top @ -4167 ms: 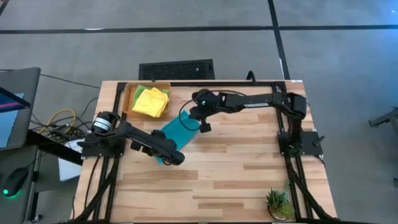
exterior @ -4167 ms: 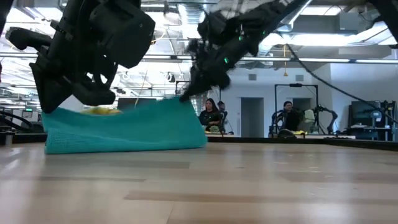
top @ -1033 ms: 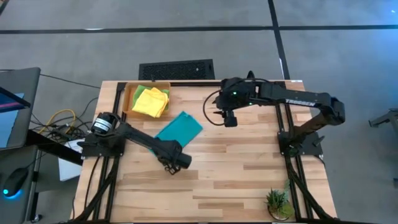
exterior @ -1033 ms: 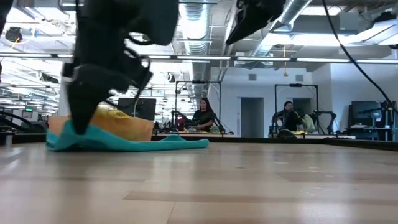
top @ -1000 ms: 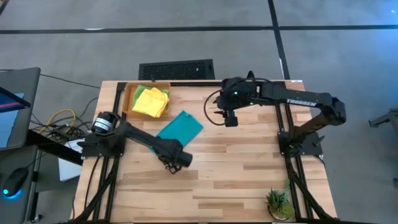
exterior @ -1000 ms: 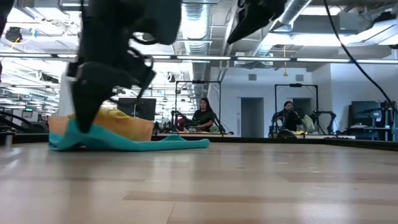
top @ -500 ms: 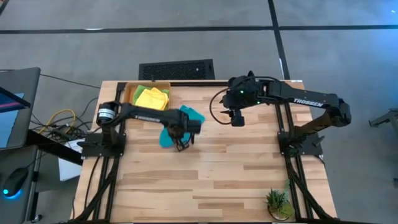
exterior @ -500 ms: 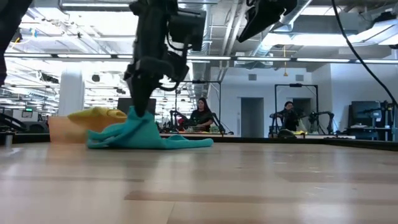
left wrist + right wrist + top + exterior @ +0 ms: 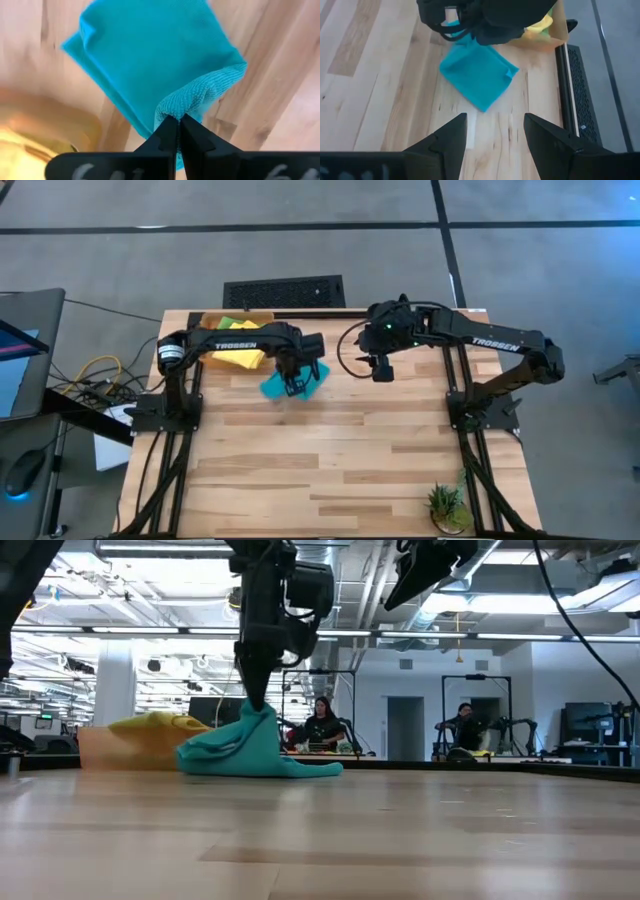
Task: Fold microfiber towels
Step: Fold the blue microfiber towel, then stack the blue microfiber towel on top of the yellow microfiber towel
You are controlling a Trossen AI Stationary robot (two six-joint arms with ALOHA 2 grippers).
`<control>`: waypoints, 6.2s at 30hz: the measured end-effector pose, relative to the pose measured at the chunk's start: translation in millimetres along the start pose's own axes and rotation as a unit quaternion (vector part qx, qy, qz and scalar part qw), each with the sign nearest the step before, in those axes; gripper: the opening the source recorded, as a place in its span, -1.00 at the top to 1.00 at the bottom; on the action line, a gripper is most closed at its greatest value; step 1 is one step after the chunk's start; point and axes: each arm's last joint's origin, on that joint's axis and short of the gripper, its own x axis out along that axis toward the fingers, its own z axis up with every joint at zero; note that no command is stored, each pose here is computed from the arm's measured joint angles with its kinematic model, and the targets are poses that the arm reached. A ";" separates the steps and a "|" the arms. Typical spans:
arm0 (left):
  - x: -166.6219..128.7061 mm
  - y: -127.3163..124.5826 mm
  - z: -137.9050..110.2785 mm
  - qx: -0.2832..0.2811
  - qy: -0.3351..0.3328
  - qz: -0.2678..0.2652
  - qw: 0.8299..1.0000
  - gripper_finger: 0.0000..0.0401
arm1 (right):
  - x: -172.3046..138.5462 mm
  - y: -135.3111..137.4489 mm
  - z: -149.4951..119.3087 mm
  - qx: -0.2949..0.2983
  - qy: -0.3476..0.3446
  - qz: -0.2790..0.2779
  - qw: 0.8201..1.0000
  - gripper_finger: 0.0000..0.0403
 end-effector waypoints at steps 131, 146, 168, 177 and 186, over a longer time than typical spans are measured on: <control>59.0 18.2 17.2 0.110 -0.111 0.045 0.987 0.29 | -1.3 -13.3 -12.3 0.044 0.000 0.054 0.998 -0.10; 72.7 22.5 24.3 0.099 -0.160 0.052 0.981 0.29 | -1.2 -13.5 -12.4 0.040 0.002 0.051 0.998 -0.10; 106.2 18.8 33.4 0.136 -0.116 0.088 0.980 0.62 | -2.1 -20.2 -15.9 0.050 0.005 0.039 0.998 -0.10; 77.5 21.5 43.3 0.068 -0.108 0.060 0.990 0.98 | -2.1 -20.1 -15.9 0.050 0.006 0.039 0.998 -0.10; 7.4 35.9 37.5 0.032 -0.132 0.061 0.989 0.99 | -2.0 -20.1 -16.0 0.049 0.006 0.039 0.998 -0.10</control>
